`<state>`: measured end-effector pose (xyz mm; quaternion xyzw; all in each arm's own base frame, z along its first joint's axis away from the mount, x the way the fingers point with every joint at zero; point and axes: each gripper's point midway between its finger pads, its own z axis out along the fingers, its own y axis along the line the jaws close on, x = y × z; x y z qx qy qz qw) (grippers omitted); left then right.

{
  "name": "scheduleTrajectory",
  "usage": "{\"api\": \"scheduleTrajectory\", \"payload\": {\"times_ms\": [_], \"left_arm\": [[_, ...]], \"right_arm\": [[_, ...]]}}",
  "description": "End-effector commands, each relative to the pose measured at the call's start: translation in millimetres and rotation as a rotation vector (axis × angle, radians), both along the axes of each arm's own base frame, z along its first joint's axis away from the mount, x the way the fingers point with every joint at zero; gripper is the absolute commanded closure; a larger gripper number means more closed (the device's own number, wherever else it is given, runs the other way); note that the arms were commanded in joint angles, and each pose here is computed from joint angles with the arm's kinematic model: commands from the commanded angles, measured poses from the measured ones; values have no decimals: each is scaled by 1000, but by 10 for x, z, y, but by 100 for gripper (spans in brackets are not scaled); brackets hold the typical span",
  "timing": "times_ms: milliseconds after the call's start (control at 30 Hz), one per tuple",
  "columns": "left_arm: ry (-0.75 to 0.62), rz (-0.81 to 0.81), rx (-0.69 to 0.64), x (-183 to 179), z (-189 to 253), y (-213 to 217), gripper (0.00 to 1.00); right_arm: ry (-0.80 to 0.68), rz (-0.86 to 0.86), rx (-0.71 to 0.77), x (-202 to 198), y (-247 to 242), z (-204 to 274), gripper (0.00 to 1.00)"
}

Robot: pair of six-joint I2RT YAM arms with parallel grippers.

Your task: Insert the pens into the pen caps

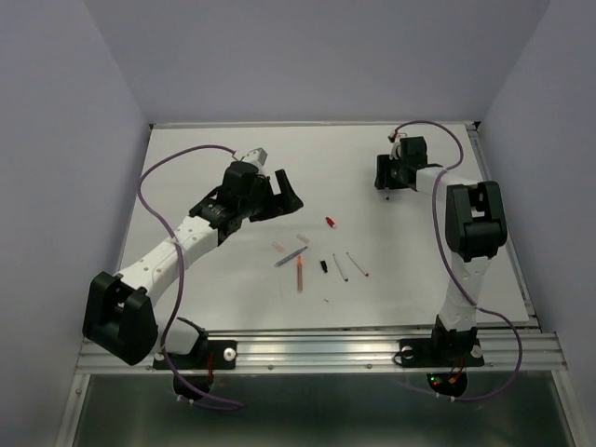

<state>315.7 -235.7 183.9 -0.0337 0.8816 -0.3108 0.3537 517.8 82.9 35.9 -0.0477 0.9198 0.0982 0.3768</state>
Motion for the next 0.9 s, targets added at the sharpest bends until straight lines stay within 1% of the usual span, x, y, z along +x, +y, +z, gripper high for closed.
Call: {"api": "scheduleTrajectory", "payload": {"times_ms": [0, 133, 200, 267, 300, 400, 433, 467, 567, 667, 733, 800, 833, 867], "left_arm": [[-77, -3, -29, 19, 223, 18, 1], [-87, -13, -33, 6, 262, 13, 1], [-93, -20, -39, -6, 286, 5, 1], [-96, -24, -40, -19, 295, 8, 1], [-101, -26, -41, -28, 310, 10, 1], [-110, -35, -50, -61, 349, 11, 1], [-116, -39, -56, -70, 368, 8, 1], [-120, -41, -58, -76, 381, 9, 1], [-142, -37, -66, -96, 450, 29, 1], [-151, -30, -64, -104, 483, 52, 1], [-142, -24, -57, -116, 453, 70, 1], [-132, -20, -46, -118, 415, 84, 1], [-122, -17, -39, -123, 388, 92, 1], [-116, -14, -32, -125, 362, 103, 1]], "right_arm": [[-59, -32, -7, 80, -36, 322, 37], [-100, -27, 30, 25, 9, 633, 30], [-136, -43, 46, -48, 2, 865, 26], [-159, -65, 67, -125, -6, 1035, 0], [-183, -97, 92, -222, -22, 1204, 0], [-219, -177, 114, -379, -110, 1432, 0], [-242, -197, 141, -496, -116, 1569, 0], [-249, -205, 158, -557, -113, 1628, 0], [-237, -152, 218, -833, 0, 1759, 0], [-195, -59, 309, -1101, 208, 1782, 0], [-123, -104, 397, -1289, 273, 1668, 0], [-41, -96, 455, -1438, 369, 1510, 0], [-1, -42, 482, -1544, 459, 1459, 0], [13, -5, 460, -1638, 579, 1394, 0]]}}
